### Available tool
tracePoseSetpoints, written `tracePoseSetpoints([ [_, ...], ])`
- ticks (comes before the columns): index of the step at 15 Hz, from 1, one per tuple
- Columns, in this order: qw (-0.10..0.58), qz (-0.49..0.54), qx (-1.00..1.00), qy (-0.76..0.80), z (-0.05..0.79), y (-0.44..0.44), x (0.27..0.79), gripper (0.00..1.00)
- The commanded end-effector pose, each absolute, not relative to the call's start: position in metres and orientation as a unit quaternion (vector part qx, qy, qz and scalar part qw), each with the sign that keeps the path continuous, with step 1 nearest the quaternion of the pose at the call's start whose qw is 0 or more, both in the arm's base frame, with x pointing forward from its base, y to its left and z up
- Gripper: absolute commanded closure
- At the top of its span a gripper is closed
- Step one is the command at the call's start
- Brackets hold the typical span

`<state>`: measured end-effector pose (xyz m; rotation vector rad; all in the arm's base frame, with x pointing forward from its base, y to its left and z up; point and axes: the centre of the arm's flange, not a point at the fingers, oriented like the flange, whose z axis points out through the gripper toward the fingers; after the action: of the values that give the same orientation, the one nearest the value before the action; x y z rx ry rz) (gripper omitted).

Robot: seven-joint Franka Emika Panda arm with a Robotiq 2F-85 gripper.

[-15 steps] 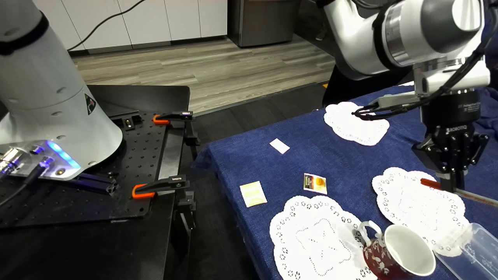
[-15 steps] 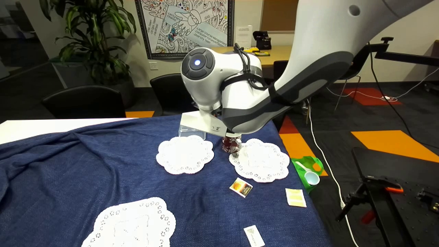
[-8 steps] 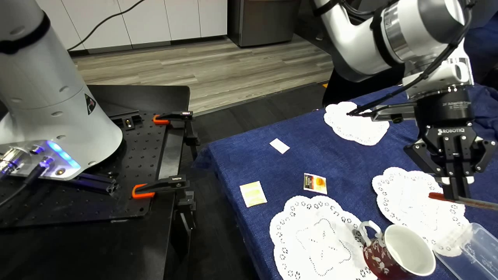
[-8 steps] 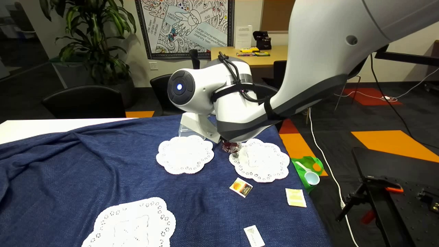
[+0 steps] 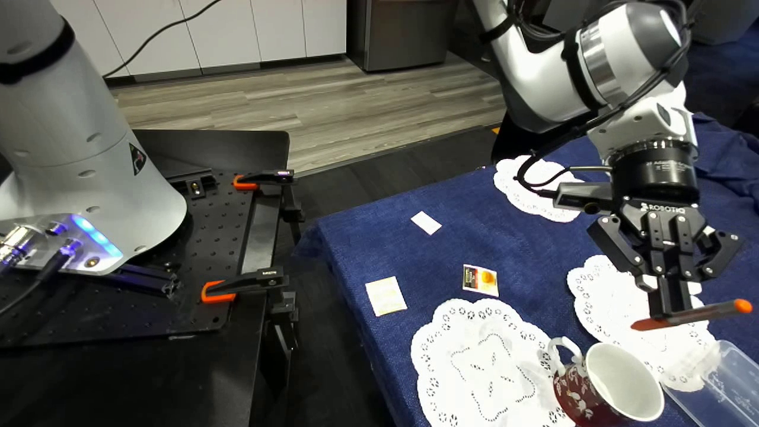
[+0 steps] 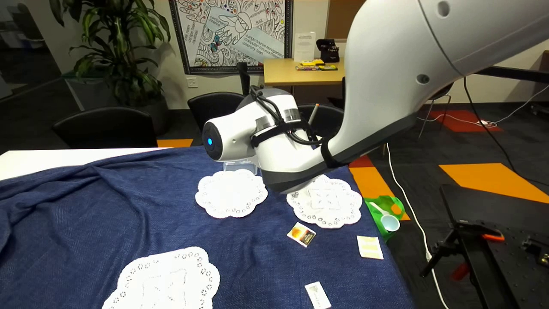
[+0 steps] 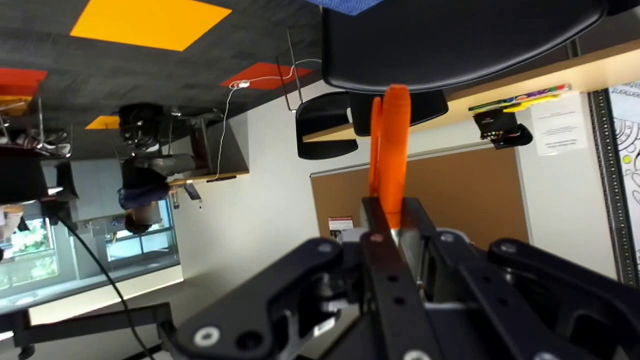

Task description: Put the marker into the mug.

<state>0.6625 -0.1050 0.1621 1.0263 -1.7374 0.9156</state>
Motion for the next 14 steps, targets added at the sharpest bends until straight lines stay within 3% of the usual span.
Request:
tracePoseSetpoints([
  [1, 0.461, 0.378, 0.408, -0.692, 0.141, -0.113, 0.678, 0.97],
  [14, 0.428, 0.409, 0.458, -0.663, 0.085, -0.118, 0.698, 0.97],
])
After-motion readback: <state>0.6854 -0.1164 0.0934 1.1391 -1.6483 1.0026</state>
